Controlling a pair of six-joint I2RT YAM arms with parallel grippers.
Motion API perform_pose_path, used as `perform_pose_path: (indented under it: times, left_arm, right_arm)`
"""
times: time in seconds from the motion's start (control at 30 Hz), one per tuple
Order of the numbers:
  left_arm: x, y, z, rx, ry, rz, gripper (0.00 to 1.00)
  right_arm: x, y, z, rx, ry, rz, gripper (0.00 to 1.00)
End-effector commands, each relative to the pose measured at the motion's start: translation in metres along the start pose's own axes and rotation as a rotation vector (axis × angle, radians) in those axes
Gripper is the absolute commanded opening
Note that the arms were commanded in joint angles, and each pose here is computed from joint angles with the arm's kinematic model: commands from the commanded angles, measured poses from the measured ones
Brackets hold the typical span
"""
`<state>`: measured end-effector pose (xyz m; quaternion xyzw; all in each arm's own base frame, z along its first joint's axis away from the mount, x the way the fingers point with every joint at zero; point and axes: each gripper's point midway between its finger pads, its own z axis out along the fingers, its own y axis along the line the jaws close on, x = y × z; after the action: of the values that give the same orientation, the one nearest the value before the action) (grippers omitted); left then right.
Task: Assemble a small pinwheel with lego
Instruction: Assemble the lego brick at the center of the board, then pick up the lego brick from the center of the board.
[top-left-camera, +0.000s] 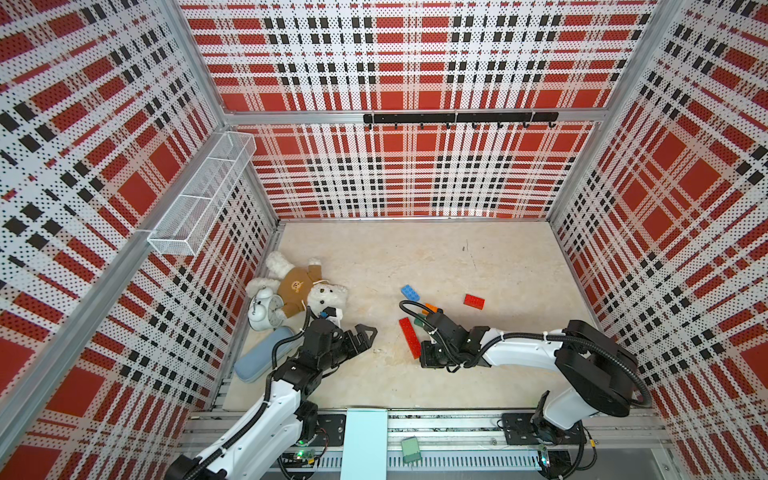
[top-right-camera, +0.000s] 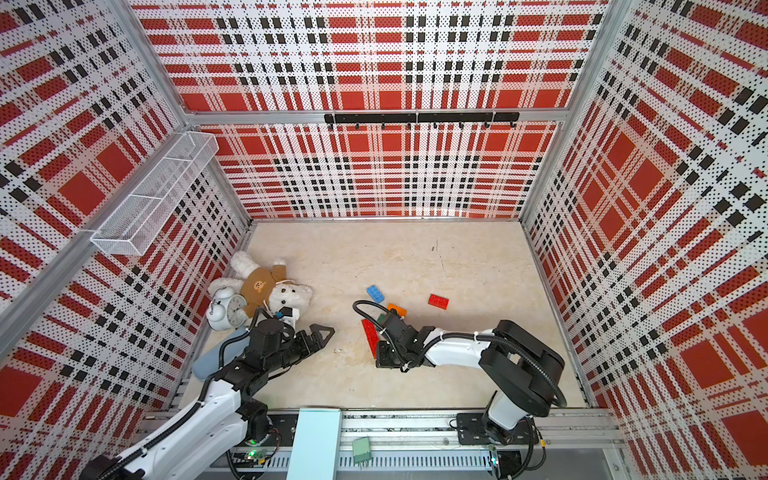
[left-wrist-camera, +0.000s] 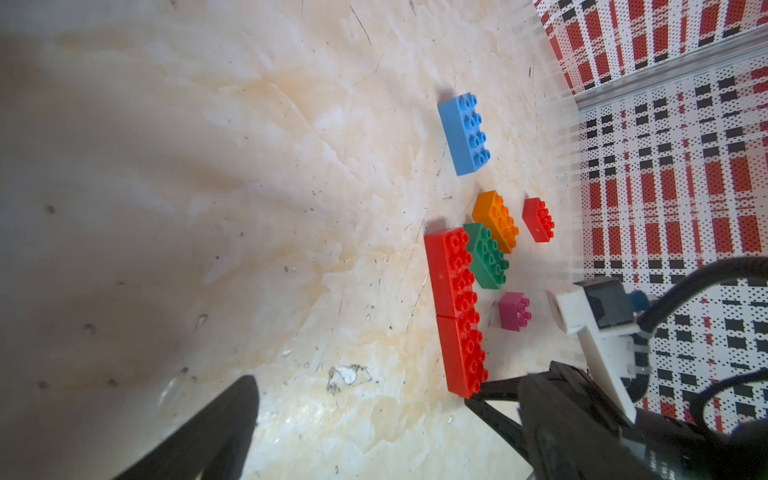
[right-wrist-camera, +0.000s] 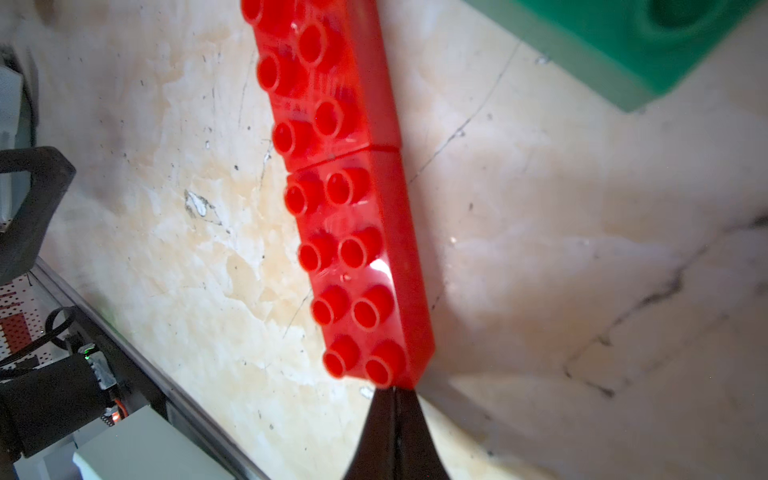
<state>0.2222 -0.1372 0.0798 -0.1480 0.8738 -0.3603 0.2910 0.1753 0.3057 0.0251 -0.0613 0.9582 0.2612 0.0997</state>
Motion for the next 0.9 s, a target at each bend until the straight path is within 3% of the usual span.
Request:
perform_pose_path:
  times: [0.0,0.17,0.3,0.43,0.63,0.87]
  left_arm:
    - [-0.01,-0.001,-0.011,-0.029,-0.048,0.016,0.99]
    - [-0.027,-0.022,-0.025,0.014,-0.104,0.068,0.99]
    - [-0.04,-0.039,-0.036,0.031,-0.141,0.112,1.0]
    - [-0.05,-0.041,-0.044,0.028,-0.209,0.115,0.99]
    - [-0.058,-0.044,-0.04,0.131,-0.222,0.029,0.99]
    - [-0.063,-0.042,-0.042,0.148,-0.228,0.007,0.99]
  right_arm:
    - [0.001,0.003,-0.026,-0.034,-0.029,0.015,0.05]
    - [-0.016,-0.008,-0.074,0.018,-0.095,-0.01,0.27]
    - [-0.057,-0.025,-0.087,0.069,-0.127,-0.01,0.37]
    - [-0.096,-0.028,-0.087,0.135,-0.155,-0.11,0.54]
    - [-0.11,-0.01,-0.051,0.12,0.002,-0.332,0.59]
    - [-0.122,-0.011,-0.026,0.147,0.063,-0.419,0.57]
